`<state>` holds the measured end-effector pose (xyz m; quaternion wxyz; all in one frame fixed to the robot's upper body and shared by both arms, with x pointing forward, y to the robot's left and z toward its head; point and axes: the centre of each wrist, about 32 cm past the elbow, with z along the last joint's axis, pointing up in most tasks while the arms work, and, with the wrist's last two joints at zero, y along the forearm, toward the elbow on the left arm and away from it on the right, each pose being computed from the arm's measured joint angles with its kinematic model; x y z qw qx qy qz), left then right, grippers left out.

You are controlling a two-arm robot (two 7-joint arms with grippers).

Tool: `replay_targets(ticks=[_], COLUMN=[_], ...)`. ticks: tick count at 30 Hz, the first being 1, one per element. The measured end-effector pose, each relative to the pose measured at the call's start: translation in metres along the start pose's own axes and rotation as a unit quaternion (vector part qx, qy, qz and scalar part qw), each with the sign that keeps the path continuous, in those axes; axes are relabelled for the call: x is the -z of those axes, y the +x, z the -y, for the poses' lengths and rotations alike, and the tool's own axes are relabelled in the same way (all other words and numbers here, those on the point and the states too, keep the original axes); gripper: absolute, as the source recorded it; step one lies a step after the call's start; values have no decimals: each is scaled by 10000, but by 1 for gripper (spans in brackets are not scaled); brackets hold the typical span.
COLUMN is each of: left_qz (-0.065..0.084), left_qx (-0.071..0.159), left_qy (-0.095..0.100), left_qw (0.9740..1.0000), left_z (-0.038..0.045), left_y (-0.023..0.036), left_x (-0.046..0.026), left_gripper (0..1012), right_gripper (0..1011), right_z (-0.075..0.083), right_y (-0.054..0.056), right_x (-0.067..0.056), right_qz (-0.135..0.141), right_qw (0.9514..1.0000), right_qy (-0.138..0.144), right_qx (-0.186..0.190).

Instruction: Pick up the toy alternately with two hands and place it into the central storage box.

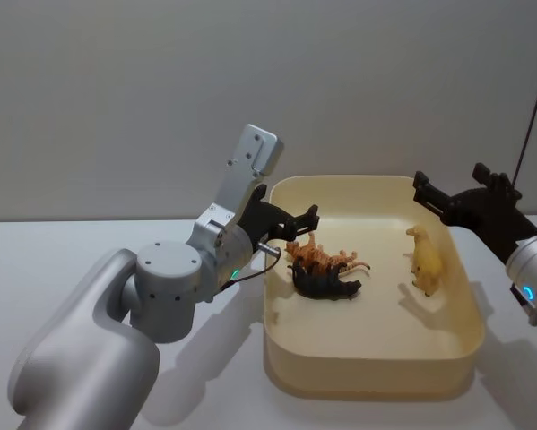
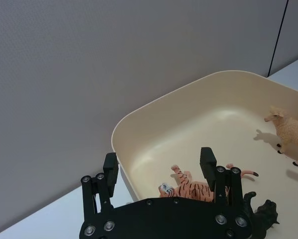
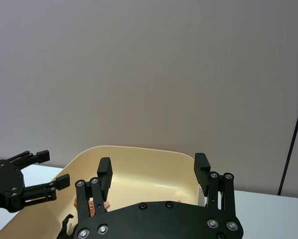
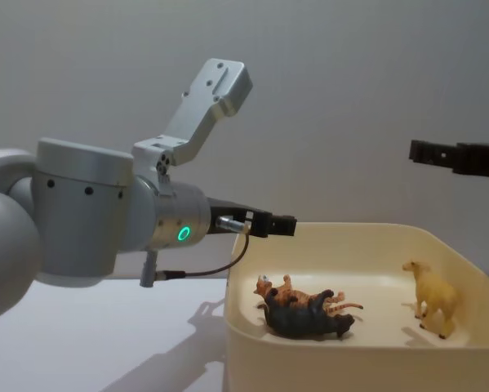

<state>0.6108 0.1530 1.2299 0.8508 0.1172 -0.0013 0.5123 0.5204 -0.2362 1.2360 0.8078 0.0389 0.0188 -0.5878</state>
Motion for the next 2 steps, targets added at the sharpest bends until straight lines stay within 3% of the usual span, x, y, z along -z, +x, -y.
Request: replay_targets(ticks=[2], left_qz=[0], left_qx=[0], left_qy=[0], left_qw=[10000], left_z=[0], left_y=[0], left_x=[0], left_gripper=[1001], right_gripper=[1001], right_z=[4], right_y=[4], right_x=[0], right_qz=[-5], right_qw=[10000], right_qy=[7], right_qx=[7])
